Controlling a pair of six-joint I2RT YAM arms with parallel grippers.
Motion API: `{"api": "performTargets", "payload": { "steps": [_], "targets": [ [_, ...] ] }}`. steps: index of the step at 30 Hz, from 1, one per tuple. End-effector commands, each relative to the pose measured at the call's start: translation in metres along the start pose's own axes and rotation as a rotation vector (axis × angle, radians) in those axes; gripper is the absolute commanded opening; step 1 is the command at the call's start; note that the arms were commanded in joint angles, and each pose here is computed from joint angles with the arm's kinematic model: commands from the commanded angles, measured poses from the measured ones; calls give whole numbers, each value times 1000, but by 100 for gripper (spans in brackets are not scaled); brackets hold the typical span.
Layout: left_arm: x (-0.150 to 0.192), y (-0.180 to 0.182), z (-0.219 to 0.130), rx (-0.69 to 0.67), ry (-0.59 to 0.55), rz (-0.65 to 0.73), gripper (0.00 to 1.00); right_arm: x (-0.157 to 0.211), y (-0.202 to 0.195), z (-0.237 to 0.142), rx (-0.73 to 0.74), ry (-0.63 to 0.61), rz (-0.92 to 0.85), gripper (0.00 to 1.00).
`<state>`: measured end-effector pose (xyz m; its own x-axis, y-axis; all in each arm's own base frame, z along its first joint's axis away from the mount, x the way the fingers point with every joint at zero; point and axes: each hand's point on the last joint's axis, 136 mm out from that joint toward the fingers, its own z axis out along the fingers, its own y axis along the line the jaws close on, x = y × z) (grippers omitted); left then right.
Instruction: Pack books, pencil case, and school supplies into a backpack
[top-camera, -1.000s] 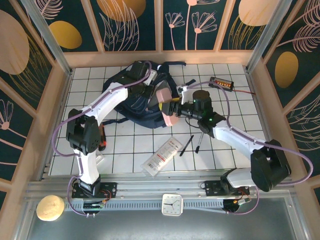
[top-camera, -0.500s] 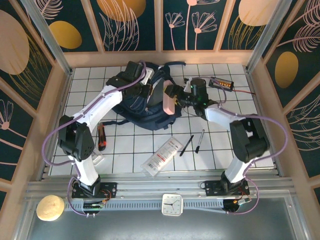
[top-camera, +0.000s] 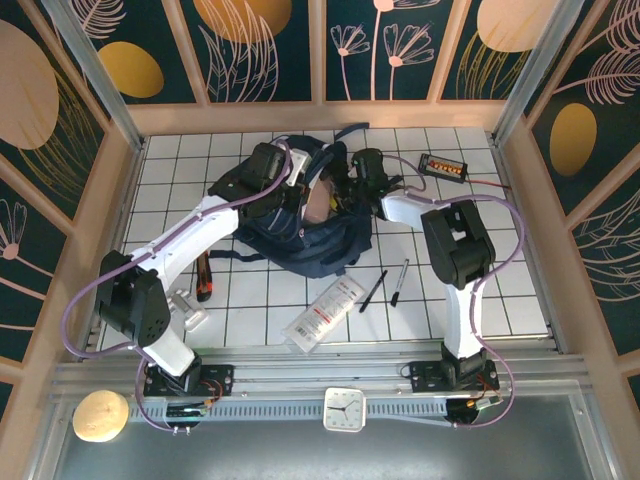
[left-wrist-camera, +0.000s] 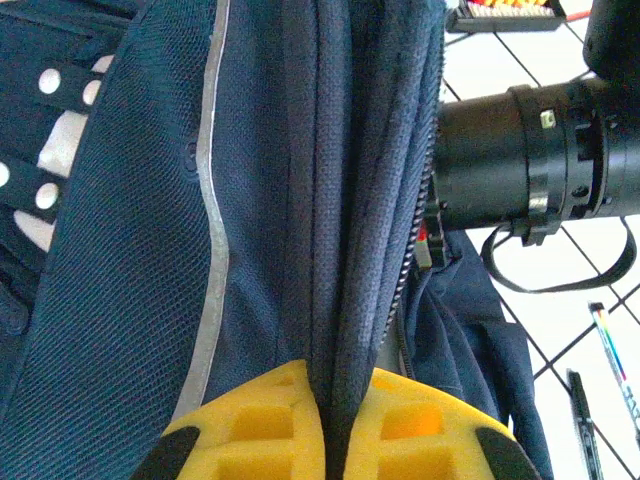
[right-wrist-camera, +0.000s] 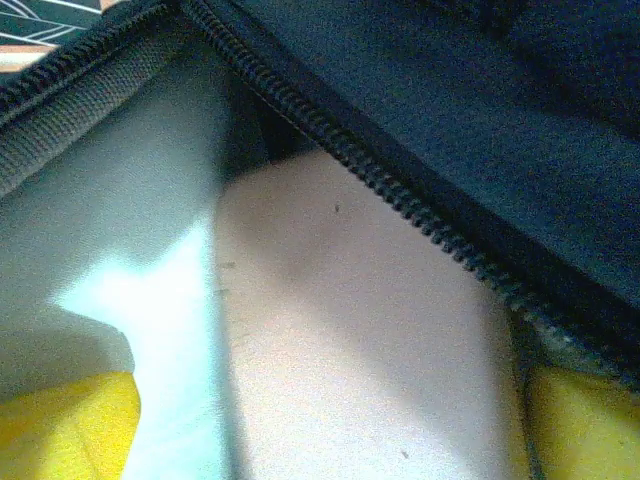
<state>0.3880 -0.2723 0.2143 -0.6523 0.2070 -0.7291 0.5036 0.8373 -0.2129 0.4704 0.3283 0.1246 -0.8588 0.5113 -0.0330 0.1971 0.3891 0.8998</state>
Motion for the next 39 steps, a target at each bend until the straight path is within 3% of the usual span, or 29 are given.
{"api": "performTargets", "payload": {
  "steps": [1,5,11,19,25,27,32,35,39],
  "targets": [
    [-46,-20,-24,66,-189,17,0,0,58,-4,-160,-21,-87,99],
    [-38,-1,-15,-23,-149,1,0,7,68,-25,-189,-20,-183,99],
    [-27,30,-2,-134,-89,-31,0,9,43,-76,-12,-98,-318,99],
    [-7,24,24,-65,-31,-62,0,19,19,-182,276,-356,-444,99],
    [23,19,48,-4,42,-93,0,92,-8,-226,221,-138,-364,99],
    [33,19,51,7,62,-99,0,114,-35,-243,370,-126,-328,99],
    [48,18,58,25,97,-116,0,166,-73,-250,637,59,-361,99],
    [58,18,64,34,126,-128,0,209,-93,-229,594,237,-263,99],
    [73,19,71,35,158,-142,0,244,-99,-202,469,320,-213,98]
  ]
}}
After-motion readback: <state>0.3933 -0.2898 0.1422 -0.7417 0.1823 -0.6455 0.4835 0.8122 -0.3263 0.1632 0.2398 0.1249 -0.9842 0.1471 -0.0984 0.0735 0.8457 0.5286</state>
